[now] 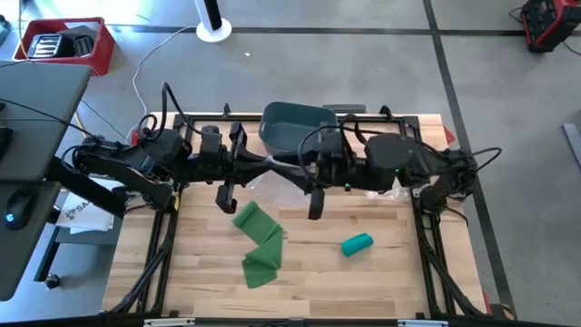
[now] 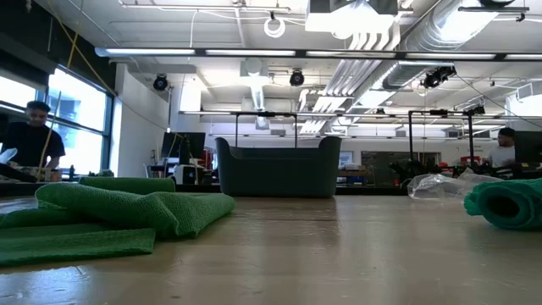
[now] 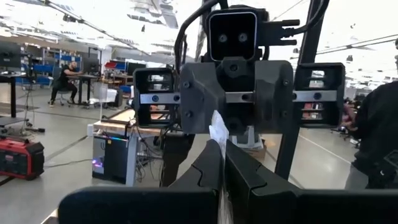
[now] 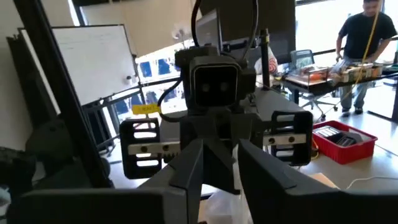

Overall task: Roll bandage
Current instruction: Open the left transparent zip bag

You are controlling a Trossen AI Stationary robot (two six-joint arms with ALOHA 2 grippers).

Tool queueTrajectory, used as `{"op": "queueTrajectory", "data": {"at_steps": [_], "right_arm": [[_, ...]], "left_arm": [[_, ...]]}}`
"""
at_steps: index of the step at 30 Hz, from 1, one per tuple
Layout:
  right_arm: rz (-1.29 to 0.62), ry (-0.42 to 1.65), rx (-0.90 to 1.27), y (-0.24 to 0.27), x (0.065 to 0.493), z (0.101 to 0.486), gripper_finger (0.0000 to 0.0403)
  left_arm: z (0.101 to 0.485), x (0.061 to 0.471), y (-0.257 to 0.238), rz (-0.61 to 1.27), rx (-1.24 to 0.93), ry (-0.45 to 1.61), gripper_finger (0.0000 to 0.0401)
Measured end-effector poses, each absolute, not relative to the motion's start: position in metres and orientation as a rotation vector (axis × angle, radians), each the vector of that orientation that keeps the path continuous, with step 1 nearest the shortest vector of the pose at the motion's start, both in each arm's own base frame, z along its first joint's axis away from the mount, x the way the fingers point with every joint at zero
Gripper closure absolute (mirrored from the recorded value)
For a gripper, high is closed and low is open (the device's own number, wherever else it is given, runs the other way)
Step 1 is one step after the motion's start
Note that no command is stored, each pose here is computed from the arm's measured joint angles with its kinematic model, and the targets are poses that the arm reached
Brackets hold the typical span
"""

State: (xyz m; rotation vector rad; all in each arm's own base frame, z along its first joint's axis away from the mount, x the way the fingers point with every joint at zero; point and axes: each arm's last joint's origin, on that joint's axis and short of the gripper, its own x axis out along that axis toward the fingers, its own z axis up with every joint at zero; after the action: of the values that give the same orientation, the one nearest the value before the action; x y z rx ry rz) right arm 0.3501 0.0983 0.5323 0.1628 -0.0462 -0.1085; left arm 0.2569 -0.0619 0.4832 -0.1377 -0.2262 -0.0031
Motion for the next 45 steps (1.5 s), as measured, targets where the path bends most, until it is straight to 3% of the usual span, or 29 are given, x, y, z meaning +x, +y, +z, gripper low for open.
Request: {"op": "queueTrajectory", "data": {"at_steps": [11, 22, 33, 39, 45], "right_arm": [[-0.203, -0.041, 0.12, 0.094, 0.349, 0.532, 0.0328], [-0.114, 0.003, 0.144, 0.096, 0.347, 0.53, 0.028], [-0.099, 0.053, 0.16, 0.096, 0.347, 0.525, 0.0388], [-0.098, 0.051, 0.161, 0.097, 0.347, 0.525, 0.0397], [-0.093, 0.072, 0.147, 0.098, 0.344, 0.524, 0.0399]], "left_arm": [[0.481, 0.257, -0.062, -0.002, -0.132, -0.208, 0.0401], [0.481, 0.257, -0.063, -0.046, -0.119, -0.207, 0.0401], [0.481, 0.257, -0.063, -0.047, -0.119, -0.208, 0.0401], [0.484, 0.252, -0.062, -0.049, -0.128, -0.21, 0.0396], [0.494, 0.233, -0.058, -0.106, -0.142, -0.24, 0.0366]]}}
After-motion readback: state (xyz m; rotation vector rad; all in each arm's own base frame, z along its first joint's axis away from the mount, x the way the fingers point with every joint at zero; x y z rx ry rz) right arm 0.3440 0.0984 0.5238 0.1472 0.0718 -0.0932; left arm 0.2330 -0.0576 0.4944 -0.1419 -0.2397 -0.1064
